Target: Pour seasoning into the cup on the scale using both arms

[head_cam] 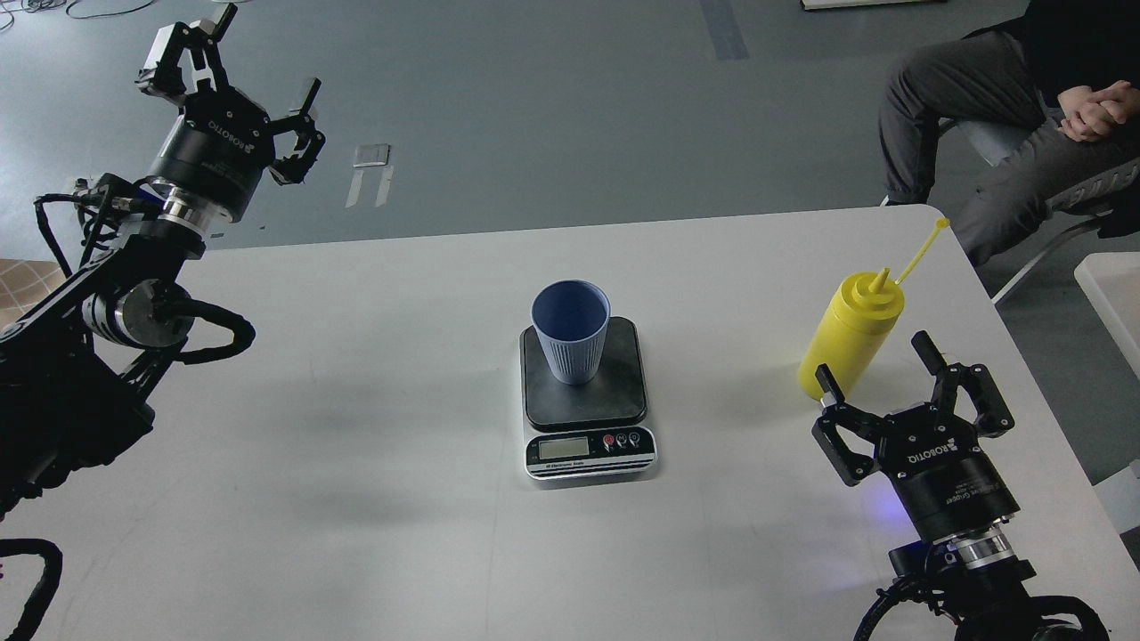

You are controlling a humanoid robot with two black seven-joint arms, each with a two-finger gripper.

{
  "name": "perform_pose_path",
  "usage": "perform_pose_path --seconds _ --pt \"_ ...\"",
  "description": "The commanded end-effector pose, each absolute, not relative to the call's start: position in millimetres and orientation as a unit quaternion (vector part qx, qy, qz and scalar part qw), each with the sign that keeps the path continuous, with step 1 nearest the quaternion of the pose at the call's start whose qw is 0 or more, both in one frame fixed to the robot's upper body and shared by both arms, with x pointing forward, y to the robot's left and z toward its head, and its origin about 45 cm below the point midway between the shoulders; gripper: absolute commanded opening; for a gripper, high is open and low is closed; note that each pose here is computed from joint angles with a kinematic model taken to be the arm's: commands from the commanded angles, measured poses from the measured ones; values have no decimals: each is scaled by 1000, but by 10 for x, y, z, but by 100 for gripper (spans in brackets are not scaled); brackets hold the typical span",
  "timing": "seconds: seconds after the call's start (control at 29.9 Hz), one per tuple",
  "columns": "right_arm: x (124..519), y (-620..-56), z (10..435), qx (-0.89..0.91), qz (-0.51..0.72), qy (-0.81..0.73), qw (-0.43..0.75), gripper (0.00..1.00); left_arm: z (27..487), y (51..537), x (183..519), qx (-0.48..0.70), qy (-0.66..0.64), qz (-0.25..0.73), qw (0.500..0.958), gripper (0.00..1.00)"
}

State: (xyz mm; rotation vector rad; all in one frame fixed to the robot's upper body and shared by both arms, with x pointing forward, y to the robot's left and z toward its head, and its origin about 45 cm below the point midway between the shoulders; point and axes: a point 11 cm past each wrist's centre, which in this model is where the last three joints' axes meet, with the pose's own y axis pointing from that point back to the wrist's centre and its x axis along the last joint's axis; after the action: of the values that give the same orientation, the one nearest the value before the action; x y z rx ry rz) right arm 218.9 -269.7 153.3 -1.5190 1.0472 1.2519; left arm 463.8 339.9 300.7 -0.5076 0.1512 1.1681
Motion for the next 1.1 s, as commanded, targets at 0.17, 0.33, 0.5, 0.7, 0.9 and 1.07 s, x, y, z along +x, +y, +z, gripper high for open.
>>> perform_pose_path --seconds 0.17,0.33,0.5,0.7,0.9,1.07 --pt "2331 -2633 2040 -687 459 377 419 100 3015 3377 4645 -239 71 543 802 98" --pt "2531 -2844 2287 -742 415 377 367 100 3044 3352 4649 -241 70 538 805 98" --pt "2838 -3090 2710 -802 346 377 307 100 3149 3314 4659 -250 65 518 815 98" --pt "3201 -3392 3167 -836 274 395 265 100 3214 3279 4684 -254 61 514 817 98" --pt "3664 -3665 3699 -846 207 418 258 100 3446 3263 4763 -263 40 508 819 98" --pt "4155 -3598 3790 -844 207 429 245 100 3576 3256 4832 -270 30 510 816 98"
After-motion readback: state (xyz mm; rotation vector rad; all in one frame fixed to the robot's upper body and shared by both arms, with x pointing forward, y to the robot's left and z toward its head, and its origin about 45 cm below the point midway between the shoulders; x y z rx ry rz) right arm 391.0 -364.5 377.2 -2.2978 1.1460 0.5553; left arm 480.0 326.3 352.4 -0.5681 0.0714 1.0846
